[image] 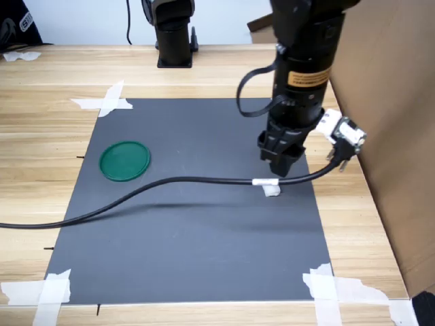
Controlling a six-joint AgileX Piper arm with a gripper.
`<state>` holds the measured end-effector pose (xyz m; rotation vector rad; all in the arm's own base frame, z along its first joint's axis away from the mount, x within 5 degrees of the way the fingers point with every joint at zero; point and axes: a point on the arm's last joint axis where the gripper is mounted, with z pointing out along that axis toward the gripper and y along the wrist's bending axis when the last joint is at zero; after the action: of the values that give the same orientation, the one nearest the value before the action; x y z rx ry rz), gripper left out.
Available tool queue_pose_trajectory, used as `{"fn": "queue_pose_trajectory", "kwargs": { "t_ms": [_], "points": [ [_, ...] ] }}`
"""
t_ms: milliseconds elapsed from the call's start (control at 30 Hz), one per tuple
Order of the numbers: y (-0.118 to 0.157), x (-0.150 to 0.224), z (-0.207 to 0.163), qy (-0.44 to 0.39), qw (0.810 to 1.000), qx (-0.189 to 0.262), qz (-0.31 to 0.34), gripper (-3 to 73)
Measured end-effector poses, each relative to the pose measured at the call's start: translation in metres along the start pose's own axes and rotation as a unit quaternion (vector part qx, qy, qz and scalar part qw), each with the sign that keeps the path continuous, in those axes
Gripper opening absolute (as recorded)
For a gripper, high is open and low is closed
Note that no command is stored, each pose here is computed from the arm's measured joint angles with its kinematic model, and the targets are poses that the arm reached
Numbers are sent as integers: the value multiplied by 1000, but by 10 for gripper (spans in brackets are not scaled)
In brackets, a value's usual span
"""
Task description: Grasp a white terminal and put it in the green lid.
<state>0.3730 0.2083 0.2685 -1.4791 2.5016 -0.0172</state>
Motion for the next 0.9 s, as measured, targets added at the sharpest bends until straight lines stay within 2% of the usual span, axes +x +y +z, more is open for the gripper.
{"fn": "queue_pose_trajectory", "kwargs": {
  "t_ms": [133,367,533,700,900],
  "points": [
    [9,-5,0,0,1000,1,-11,548],
    [8,0,-7,3,1000,15,-11,547],
    [15,13,9,10,1000,19,-22,547],
    [6,18,17,-6,999,38,-28,547],
    [8,18,28,9,999,18,-32,547]
  ]
}}
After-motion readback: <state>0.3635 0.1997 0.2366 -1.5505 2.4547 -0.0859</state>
